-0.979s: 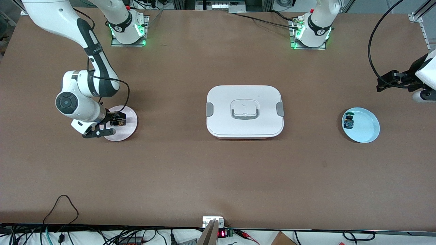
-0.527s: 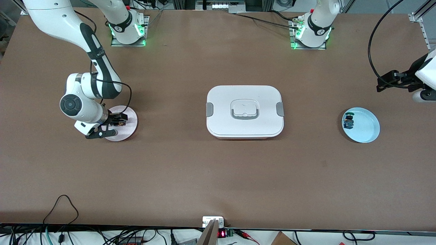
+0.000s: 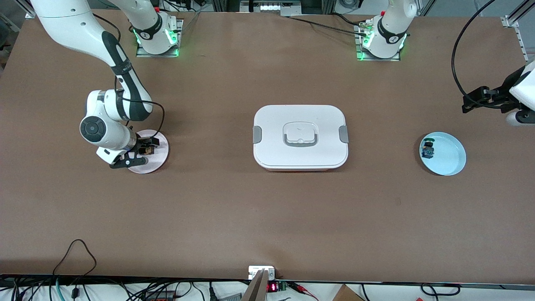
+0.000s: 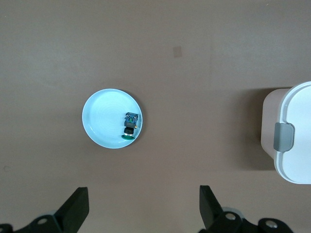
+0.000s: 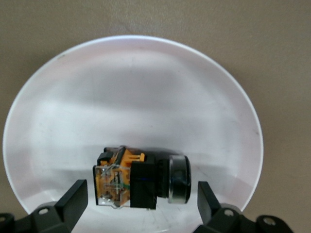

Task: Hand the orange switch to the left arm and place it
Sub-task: 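Lower the right gripper and close it on the orange switch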

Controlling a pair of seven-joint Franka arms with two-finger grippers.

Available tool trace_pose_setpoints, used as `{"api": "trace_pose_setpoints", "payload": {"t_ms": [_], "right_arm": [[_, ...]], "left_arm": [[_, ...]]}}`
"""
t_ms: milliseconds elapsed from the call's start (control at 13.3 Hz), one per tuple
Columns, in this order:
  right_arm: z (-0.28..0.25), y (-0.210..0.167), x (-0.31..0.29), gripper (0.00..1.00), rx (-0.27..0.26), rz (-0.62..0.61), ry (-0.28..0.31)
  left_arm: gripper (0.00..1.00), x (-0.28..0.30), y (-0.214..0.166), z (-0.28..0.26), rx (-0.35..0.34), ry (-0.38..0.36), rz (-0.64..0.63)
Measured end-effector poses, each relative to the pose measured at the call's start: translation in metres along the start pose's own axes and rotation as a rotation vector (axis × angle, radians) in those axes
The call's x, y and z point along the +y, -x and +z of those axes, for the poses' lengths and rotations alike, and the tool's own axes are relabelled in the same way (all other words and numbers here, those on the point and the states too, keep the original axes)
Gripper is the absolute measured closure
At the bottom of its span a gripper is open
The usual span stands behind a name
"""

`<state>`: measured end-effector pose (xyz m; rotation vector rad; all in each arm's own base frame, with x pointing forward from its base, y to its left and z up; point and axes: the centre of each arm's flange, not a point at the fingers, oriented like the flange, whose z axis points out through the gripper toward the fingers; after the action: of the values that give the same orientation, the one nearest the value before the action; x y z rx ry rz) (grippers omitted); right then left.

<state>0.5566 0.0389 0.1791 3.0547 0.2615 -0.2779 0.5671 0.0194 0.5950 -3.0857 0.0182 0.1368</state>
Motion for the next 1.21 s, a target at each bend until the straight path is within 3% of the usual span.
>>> {"api": "trace_pose_setpoints", "payload": {"t_ms": [226,377,452,753,1205], "right_arm": [[0.000,0.000,0.000,0.04,0.000,-0.001,0.000],[0.000,0.000,0.000,0.24,0.001,-0.001,0.000],[0.000,0.000,0.000,0.28,0.002,0.000,0.000],[-0.002,-0.001,0.001,0.28,0.010,0.001,0.001],[-0.062,-0.016,0.005,0.28,0.088,0.005,0.002]], "left_arm": [[0.00,0.000,0.000,0.000,0.000,0.000,0.000],[0.00,0.000,0.000,0.000,0.000,0.000,0.000],[0.00,0.000,0.000,0.000,0.000,0.000,0.000],[0.00,0.000,0.000,0.000,0.000,0.000,0.000],[0.00,0.000,0.000,0.000,0.000,0.000,0.000]]}}
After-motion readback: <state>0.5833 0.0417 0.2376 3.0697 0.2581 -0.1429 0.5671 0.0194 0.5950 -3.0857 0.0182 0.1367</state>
